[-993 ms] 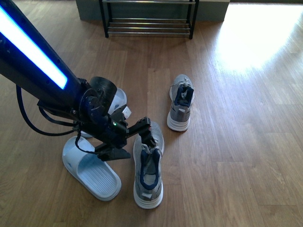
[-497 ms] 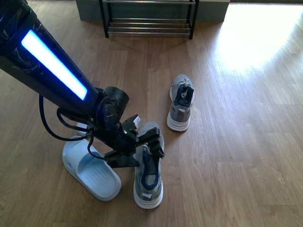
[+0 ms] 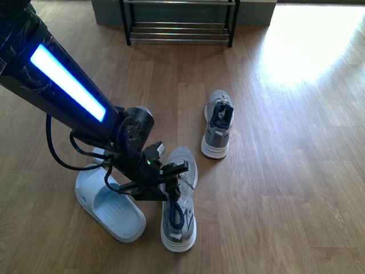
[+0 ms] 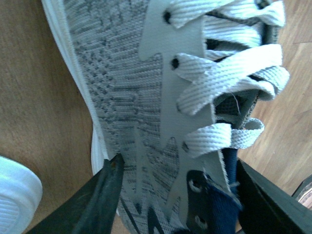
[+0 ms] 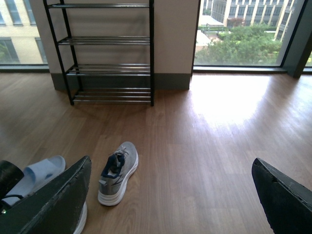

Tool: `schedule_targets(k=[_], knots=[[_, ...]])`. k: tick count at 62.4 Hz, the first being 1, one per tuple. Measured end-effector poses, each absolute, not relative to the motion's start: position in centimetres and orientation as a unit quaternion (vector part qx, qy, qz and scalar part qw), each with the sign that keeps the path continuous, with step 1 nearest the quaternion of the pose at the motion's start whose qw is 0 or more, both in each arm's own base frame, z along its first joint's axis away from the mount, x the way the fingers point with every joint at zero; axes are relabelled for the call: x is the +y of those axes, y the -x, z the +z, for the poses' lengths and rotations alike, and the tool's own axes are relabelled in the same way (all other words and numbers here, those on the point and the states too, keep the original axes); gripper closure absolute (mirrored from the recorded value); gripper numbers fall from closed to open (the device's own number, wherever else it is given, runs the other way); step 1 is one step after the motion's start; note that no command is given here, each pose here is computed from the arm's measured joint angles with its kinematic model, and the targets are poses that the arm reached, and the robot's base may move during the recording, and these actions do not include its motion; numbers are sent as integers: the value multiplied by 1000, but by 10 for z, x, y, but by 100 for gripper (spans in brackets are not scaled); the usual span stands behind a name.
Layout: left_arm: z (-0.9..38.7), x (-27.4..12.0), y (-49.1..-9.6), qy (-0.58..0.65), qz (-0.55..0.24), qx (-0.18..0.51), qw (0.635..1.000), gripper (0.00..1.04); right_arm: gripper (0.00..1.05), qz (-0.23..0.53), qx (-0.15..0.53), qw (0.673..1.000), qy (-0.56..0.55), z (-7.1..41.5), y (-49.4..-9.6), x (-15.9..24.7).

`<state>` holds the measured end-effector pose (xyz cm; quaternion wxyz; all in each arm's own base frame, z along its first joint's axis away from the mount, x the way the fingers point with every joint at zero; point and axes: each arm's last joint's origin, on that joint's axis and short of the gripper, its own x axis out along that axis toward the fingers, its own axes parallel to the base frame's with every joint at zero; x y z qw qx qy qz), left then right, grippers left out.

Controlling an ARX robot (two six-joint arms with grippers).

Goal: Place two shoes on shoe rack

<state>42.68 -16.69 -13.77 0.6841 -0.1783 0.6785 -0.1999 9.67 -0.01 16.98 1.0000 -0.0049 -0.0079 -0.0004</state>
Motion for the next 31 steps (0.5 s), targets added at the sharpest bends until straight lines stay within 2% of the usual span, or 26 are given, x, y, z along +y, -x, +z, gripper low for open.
schedule_targets(k=[7, 10, 31], knots=[[-140, -165, -426, 178, -198, 680, 683, 102, 9, 0, -8, 1000, 5, 170, -97, 0], [-140, -165, -426, 179, -198, 681, 682, 96, 9, 0, -8, 1000, 5, 170, -97, 0], [-133, -162, -427, 187, -199, 678, 683, 38, 9, 0, -8, 1000, 5, 170, -97, 0]])
